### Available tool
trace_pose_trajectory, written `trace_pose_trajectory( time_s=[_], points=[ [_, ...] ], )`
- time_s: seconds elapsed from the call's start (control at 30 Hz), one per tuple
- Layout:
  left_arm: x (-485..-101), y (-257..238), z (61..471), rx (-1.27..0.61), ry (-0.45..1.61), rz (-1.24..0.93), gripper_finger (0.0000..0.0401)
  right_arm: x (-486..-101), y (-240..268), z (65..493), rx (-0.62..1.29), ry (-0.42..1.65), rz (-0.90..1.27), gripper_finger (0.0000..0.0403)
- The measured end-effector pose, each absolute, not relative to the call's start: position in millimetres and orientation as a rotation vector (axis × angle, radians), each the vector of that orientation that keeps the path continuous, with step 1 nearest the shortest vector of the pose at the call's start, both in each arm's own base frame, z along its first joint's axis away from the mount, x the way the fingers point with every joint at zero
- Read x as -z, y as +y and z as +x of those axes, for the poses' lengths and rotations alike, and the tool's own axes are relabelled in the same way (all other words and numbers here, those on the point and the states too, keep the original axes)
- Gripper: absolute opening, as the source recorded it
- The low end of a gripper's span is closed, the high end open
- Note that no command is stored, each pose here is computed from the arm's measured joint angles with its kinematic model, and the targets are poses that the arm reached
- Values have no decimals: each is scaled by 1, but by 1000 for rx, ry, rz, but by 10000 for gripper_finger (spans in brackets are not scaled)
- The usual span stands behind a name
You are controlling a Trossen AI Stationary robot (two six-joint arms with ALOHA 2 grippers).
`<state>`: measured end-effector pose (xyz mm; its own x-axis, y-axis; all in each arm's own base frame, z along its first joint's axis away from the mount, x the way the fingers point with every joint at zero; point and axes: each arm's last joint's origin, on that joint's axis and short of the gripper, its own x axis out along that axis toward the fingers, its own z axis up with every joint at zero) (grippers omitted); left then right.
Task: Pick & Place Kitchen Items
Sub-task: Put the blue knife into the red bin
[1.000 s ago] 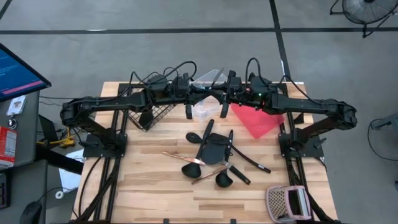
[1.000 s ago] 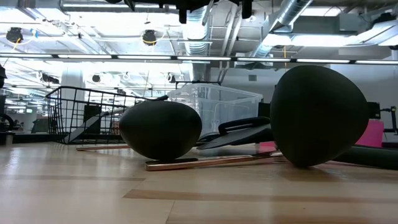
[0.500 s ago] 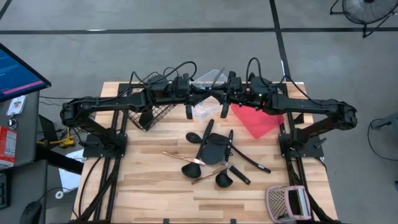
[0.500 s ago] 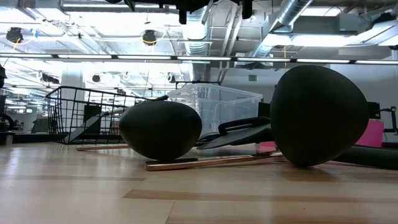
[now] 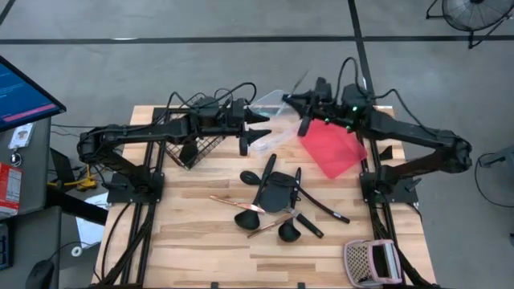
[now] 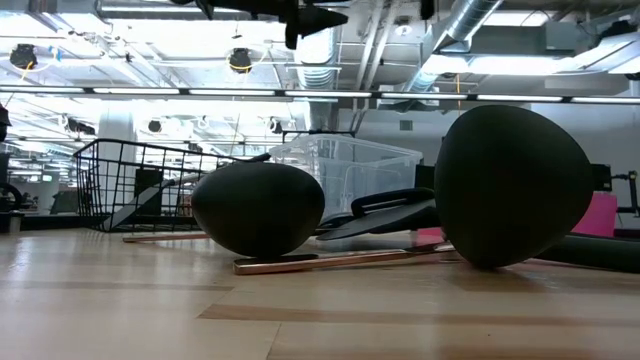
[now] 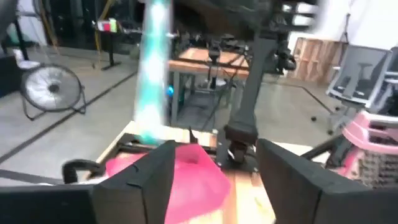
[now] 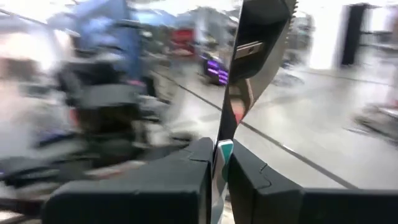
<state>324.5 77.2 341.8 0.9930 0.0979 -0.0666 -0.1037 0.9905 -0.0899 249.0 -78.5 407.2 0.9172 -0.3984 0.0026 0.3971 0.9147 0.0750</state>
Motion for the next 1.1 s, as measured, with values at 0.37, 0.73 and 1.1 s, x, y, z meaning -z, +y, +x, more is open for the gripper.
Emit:
trace_pose_trajectory(
  time_s=[0.37, 0.73, 1.1],
  points=[
    [-349, 76, 304, -191, 145, -103, 223, -363, -84, 187, 826, 594, 241, 18],
    [-367, 73, 286, -251, 94, -91, 223, -269, -89, 198, 916, 1173, 351, 18],
    [-364, 73, 286, -255, 123, -95, 223, -209, -93, 202, 872, 1433, 294, 18]
  ],
)
